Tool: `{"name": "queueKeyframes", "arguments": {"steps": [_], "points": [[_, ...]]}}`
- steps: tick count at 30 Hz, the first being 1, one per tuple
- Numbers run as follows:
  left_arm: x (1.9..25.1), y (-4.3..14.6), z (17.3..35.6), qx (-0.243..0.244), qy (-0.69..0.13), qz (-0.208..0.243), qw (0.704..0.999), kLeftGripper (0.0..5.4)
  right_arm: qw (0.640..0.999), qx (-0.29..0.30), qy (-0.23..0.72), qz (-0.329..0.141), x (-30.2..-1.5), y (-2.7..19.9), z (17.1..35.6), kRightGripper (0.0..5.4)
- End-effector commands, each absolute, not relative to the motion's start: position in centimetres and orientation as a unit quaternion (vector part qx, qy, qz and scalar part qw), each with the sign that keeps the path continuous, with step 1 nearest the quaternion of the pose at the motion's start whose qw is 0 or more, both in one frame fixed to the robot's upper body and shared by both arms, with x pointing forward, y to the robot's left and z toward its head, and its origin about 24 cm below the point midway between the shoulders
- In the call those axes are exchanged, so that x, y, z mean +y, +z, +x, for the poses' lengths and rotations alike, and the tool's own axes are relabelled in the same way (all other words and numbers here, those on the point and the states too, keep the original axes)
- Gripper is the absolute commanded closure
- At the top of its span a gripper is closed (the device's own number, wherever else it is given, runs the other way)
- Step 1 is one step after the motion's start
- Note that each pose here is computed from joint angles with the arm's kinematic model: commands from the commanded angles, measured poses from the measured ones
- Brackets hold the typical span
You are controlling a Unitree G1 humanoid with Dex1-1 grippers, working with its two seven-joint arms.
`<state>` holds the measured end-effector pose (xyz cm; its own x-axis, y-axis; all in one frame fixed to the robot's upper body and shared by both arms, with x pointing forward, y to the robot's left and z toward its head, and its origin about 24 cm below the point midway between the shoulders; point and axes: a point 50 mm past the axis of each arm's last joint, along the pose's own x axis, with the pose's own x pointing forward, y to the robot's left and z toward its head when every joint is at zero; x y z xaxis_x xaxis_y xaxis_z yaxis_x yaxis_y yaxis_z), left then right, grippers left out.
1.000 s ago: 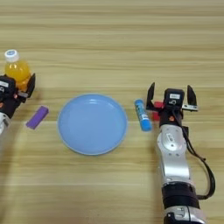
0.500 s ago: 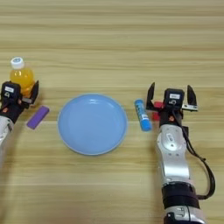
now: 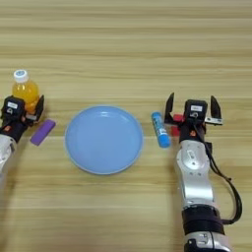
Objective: Move the objects on the table
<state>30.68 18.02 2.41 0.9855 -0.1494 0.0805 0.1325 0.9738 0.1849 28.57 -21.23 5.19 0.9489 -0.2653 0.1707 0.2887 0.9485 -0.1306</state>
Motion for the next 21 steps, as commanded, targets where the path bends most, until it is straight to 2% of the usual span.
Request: {"name": "queueKeyframes", "arguments": {"steps": [1,4,6,21], "points": [[18.02,2.19,30.71,-0.043,-0.073,0.099,0.992,2.01,0.983,-0.079,-0.142,-0.079,-21.09,5.45,28.86,0.00],[17.96,2.00,30.61,-0.041,-0.075,0.099,0.991,2.01,0.983,-0.080,-0.142,-0.079,-21.09,5.46,28.85,0.00],[17.92,1.95,30.59,-0.040,-0.075,0.099,0.991,1.58,0.983,-0.080,-0.142,-0.079,-21.10,5.46,28.84,0.00],[17.74,1.78,30.34,-0.039,-0.083,0.097,0.991,0.26,0.983,-0.080,-0.142,-0.081,-21.07,5.47,28.82,0.00]]}}
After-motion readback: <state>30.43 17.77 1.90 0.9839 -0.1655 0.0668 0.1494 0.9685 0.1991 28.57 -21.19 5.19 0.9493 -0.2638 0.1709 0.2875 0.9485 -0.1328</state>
